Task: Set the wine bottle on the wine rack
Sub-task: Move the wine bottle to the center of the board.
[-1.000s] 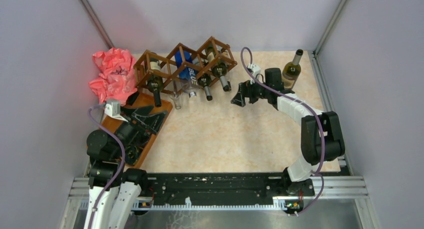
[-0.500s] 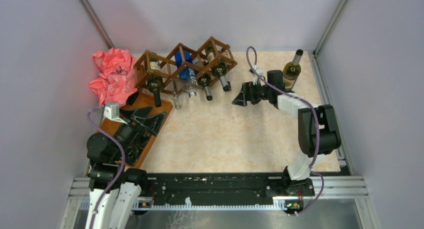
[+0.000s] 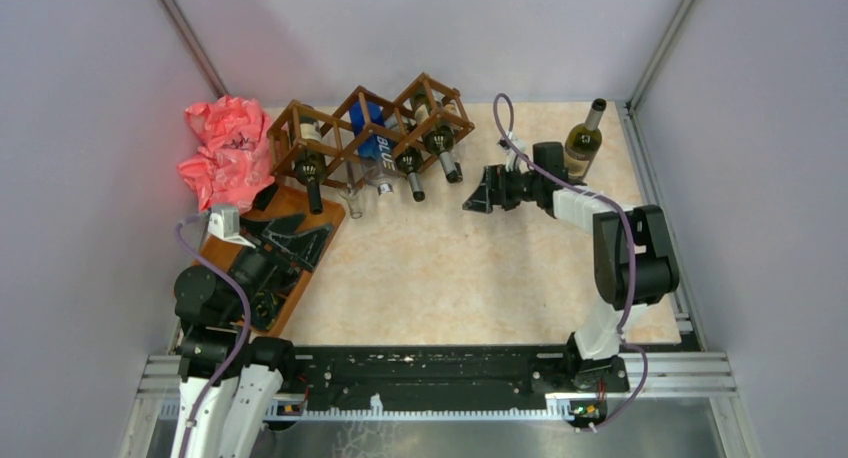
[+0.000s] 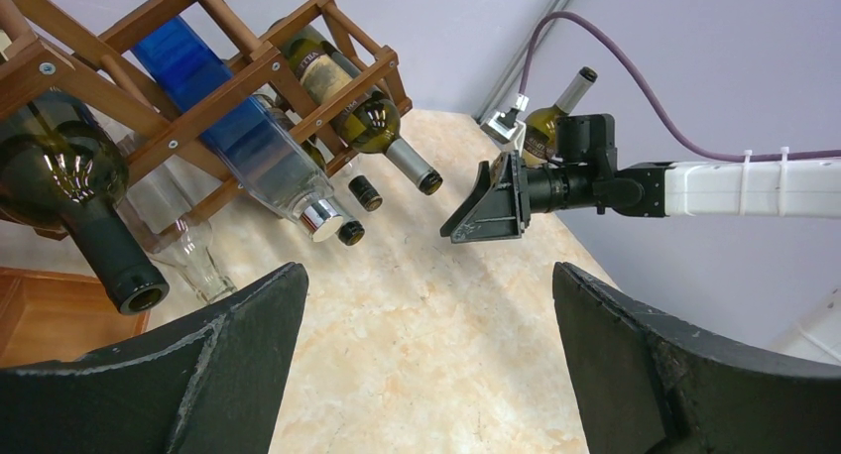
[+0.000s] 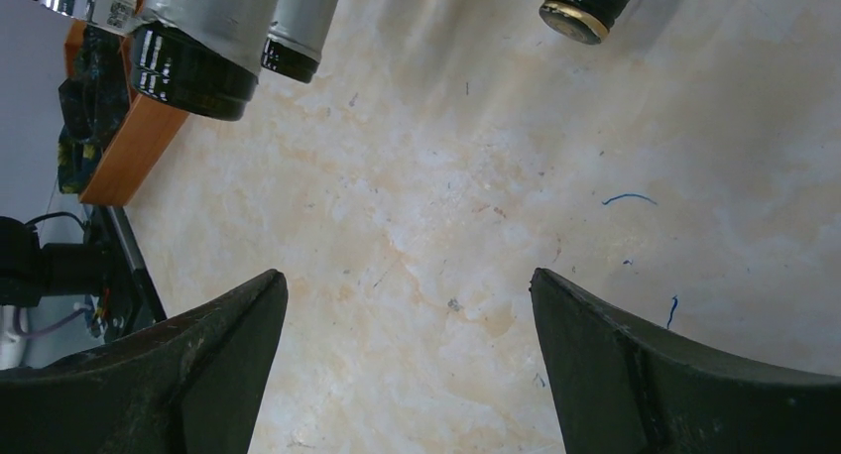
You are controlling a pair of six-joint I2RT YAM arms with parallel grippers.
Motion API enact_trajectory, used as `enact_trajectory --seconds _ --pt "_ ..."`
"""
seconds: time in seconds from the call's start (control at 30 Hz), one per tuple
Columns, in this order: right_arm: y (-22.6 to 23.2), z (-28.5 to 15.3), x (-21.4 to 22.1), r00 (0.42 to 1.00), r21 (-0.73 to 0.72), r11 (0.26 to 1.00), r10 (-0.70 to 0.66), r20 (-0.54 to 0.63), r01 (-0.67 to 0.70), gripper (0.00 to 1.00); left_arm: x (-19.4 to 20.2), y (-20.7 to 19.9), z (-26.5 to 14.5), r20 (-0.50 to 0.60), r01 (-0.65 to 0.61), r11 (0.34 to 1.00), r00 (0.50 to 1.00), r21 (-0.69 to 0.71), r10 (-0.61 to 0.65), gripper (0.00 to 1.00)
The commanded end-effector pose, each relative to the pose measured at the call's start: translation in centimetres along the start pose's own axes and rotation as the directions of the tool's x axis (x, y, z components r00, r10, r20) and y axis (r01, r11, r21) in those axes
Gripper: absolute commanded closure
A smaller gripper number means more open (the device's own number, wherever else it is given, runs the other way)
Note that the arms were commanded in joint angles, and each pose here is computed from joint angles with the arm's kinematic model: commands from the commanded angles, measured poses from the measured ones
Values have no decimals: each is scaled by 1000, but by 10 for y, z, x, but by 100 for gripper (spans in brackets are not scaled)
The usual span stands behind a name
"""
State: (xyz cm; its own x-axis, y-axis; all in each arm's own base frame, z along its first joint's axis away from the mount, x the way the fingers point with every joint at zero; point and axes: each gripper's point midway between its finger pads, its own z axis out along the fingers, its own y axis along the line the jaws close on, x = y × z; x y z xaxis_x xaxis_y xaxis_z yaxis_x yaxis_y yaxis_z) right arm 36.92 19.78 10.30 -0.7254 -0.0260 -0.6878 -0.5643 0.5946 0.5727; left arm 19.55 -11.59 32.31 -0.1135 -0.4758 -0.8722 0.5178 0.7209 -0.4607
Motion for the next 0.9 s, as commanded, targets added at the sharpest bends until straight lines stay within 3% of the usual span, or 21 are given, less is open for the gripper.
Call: enact_trajectory --seconds 0.0,0.17,0.4,0.87 --pt "-4 7 -8 999 -21 999 40 19 -39 10 -6 0 1 22 -19 1000 1000 0 19 1" --pt "-17 23 -4 991 -26 991 132 -6 -132 17 -10 -3 1 18 -30 1000 999 0 30 1" --pt "-33 47 -29 963 -59 967 251 98 -246 29 -13 -3 0 19 -34 999 999 -11 34 1" --pt "-74 96 -67 913 -105 922 385 134 -373 33 -12 3 4 12 -21 999 1000 -33 22 1"
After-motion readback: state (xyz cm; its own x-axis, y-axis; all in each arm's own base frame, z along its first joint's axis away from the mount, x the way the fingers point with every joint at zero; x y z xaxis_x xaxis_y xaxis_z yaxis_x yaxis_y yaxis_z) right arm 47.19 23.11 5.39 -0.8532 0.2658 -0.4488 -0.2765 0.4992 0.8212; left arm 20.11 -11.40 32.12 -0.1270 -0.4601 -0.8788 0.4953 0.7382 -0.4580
